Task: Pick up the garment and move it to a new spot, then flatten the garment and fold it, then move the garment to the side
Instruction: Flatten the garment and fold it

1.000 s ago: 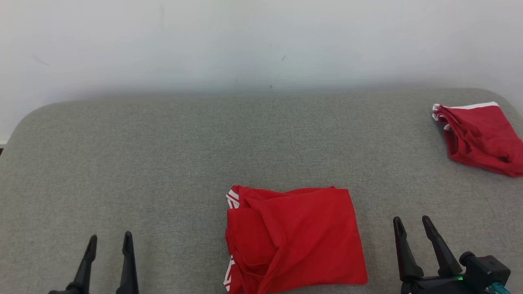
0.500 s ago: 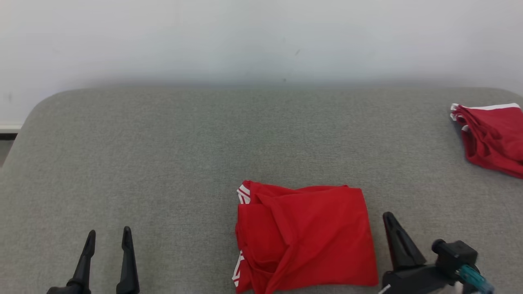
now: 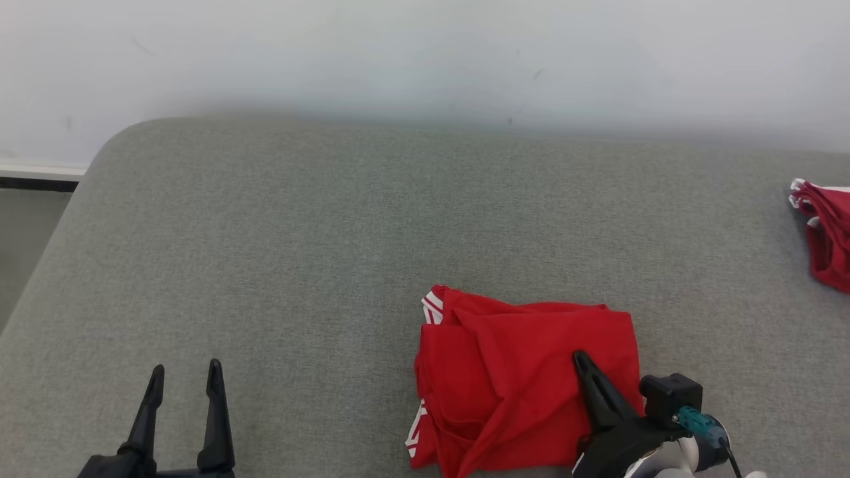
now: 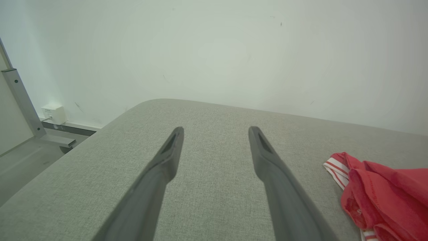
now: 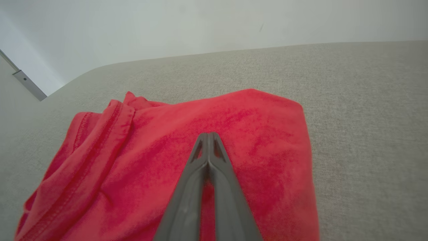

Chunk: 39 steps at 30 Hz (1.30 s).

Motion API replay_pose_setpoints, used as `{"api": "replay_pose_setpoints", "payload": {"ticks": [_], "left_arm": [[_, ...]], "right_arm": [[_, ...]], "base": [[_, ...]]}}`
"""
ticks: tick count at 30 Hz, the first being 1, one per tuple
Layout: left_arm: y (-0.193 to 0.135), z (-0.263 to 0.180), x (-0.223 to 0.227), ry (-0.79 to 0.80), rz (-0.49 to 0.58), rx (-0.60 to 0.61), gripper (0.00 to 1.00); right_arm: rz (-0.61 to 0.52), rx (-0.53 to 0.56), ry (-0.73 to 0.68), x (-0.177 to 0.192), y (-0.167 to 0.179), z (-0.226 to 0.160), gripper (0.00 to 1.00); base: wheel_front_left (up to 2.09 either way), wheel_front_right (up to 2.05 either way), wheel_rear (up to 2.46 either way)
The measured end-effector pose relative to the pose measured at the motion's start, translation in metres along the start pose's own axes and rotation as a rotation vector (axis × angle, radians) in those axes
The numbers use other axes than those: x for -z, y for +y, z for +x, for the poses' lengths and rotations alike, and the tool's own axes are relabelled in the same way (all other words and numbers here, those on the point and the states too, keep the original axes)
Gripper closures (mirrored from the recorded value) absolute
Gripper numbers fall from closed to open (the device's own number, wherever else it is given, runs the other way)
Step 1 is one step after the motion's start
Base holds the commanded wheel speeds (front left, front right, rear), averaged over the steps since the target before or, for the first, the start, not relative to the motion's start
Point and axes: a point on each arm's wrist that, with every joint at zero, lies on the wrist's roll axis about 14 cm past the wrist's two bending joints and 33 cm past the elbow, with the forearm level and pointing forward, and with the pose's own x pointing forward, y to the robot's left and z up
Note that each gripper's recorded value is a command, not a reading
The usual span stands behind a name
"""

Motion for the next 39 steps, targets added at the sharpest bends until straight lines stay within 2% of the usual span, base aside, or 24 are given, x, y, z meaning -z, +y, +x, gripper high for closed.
{"api": "replay_pose_setpoints", "payload": {"ticks": [7,13,20,31,39], "left_arm": [[0.007,-0.002,-0.003,-0.008,0.0,-0.022,0.0],[0.013,-0.005,-0.004,-0.009,0.002,-0.041,0.0],[0.015,-0.005,-0.004,-0.006,-0.002,-0.05,0.0],[0.013,-0.003,-0.002,0.001,-0.002,-0.045,0.0],[0.013,-0.002,-0.004,-0.006,-0.003,-0.042,0.0]], "right_arm": [[0.011,-0.031,0.075,0.022,0.016,0.009,1.0],[0.008,-0.106,0.097,0.028,0.042,0.017,1.0],[0.065,-0.23,0.101,0.028,0.086,0.025,1.0],[0.09,-0.358,0.136,0.034,0.127,0.03,1.0],[0.122,-0.36,0.059,0.008,0.129,0.036,1.0]], "base": [[0.0,0.0,0.0],[0.0,0.0,0.0],[0.0,0.0,0.0],[0.0,0.0,0.0],[0.0,0.0,0.0]]}}
